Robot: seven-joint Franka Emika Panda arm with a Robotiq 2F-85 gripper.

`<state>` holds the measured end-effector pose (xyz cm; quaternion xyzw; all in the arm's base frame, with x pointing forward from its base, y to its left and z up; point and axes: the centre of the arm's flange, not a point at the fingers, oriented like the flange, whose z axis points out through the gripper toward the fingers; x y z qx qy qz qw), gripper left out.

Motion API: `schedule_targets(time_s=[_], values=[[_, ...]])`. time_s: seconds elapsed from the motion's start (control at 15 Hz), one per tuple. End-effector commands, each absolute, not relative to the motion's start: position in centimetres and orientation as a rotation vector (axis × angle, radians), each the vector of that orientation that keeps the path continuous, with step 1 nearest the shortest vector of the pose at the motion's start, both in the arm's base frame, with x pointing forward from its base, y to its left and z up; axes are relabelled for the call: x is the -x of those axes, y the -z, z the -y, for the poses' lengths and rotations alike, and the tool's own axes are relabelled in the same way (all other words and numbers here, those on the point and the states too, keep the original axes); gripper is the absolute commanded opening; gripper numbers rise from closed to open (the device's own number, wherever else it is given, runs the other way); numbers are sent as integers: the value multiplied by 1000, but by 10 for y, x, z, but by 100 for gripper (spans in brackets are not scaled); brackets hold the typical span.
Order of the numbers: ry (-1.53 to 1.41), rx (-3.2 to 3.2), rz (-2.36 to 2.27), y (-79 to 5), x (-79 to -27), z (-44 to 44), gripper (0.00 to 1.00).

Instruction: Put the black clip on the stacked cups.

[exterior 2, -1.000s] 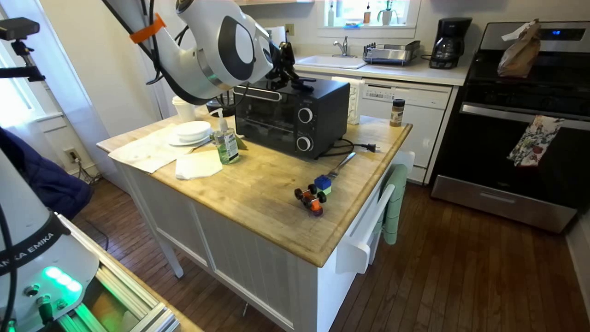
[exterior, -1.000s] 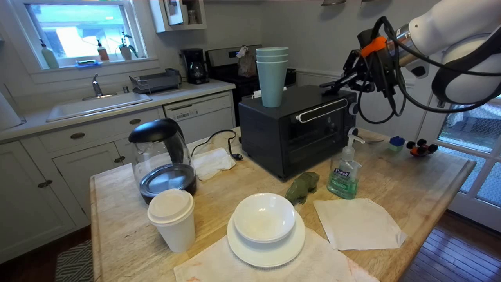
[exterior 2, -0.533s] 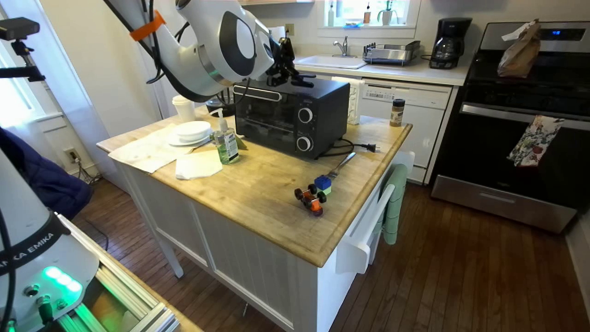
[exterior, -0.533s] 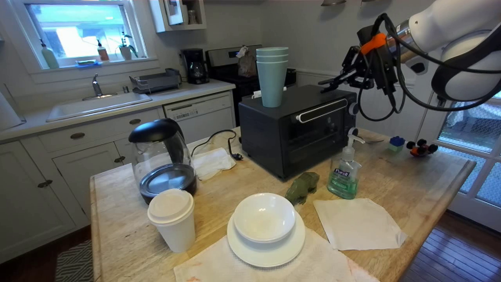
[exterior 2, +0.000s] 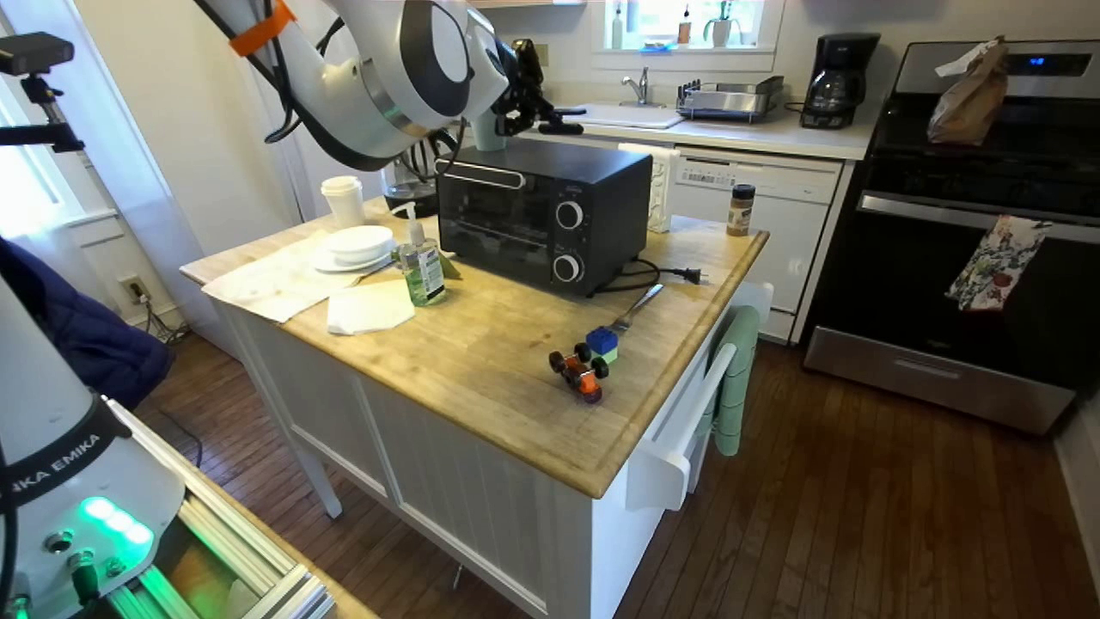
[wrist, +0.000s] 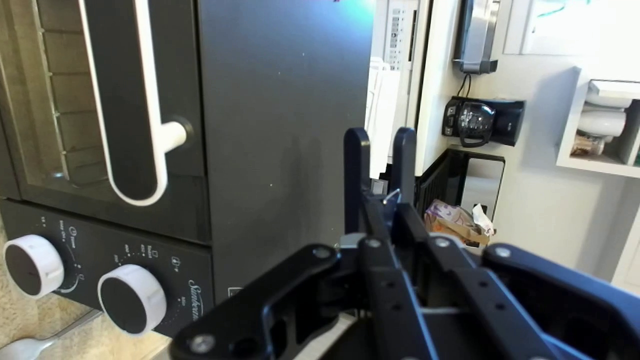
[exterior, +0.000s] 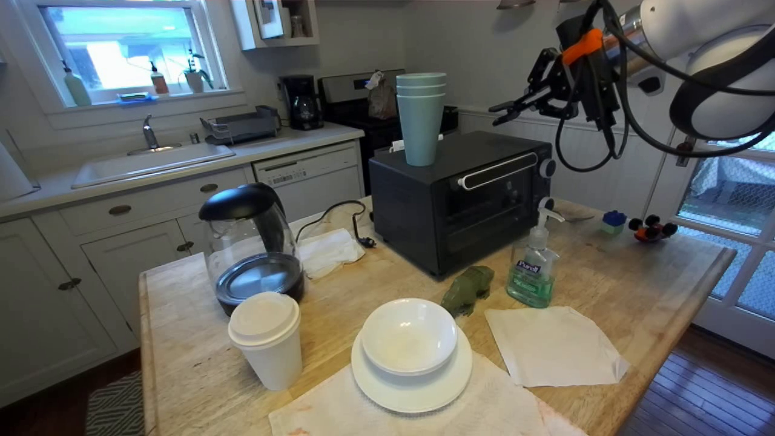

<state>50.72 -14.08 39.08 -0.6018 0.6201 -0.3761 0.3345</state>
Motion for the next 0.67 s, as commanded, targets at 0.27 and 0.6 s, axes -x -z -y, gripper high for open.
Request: schedule_targets(time_s=[0.27, 0.6], values=[[1079, 1719, -1467, -402, -502, 131, 3], [1234, 1866, -1275, -422, -496, 120, 3]])
